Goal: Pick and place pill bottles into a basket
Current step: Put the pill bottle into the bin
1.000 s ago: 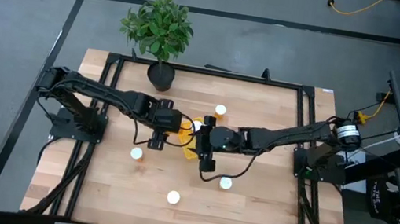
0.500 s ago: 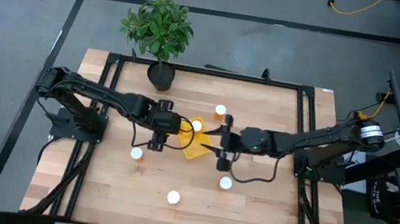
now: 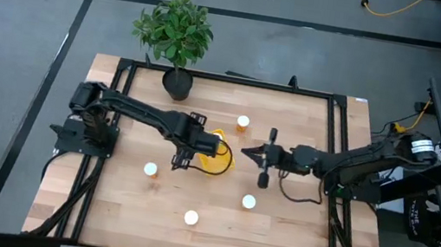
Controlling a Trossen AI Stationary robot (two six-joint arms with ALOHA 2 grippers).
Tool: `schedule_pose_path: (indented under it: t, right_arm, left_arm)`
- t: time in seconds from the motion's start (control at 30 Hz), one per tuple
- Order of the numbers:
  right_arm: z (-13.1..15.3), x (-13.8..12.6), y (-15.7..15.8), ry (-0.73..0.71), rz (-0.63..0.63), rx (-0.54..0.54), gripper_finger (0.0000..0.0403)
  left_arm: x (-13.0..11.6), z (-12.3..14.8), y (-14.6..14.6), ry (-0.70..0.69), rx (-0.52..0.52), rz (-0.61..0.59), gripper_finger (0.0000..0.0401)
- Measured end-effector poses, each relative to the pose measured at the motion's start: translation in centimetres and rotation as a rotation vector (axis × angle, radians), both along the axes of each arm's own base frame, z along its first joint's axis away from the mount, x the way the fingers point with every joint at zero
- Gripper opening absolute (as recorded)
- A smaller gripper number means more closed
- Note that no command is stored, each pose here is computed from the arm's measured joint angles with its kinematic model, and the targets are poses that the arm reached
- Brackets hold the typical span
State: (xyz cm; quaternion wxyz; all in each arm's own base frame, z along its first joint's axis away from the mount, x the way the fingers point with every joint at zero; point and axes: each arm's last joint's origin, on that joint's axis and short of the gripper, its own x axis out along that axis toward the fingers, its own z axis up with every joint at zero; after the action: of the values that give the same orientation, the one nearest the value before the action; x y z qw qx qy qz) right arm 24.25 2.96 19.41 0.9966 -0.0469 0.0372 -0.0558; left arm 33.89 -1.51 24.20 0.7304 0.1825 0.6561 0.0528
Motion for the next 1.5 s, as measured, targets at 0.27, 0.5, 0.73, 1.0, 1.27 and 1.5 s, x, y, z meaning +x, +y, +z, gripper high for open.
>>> schedule_pose_path:
  t: [0.27,0.5,0.73,1.0,1.27,1.5]
  right_arm:
    - [-2.0,-3.8,-0.6,-0.109,-0.006,0.065,0.0006]
    - [-2.6,-4.5,-0.7,-0.114,-0.006,0.118,0.0012]
    - [-2.6,-4.5,-0.7,-0.113,-0.005,0.117,0.0006]
    - [-2.6,-4.5,-0.7,-0.115,-0.003,0.136,0.0015]
    - [-2.6,-4.5,-0.7,-0.116,-0.004,0.142,0.0023]
    - [-2.6,-4.5,-0.7,-0.116,-0.004,0.143,0.0018]
  left_arm:
    - [2.2,-0.1,-1.4,0.021,0.184,-0.093,0.0216]
    - [2.4,-0.4,-2.2,0.092,0.386,-0.146,0.0216]
    - [2.1,-0.6,-3.2,0.13,0.495,-0.209,0.0216]
    - [1.7,-0.2,-5.1,0.177,0.656,-0.35,0.0216]
    - [1.5,0.1,-6.6,0.233,0.82,-0.474,0.0216]
    - [1.4,0.3,-7.3,0.307,0.897,-0.581,0.0216]
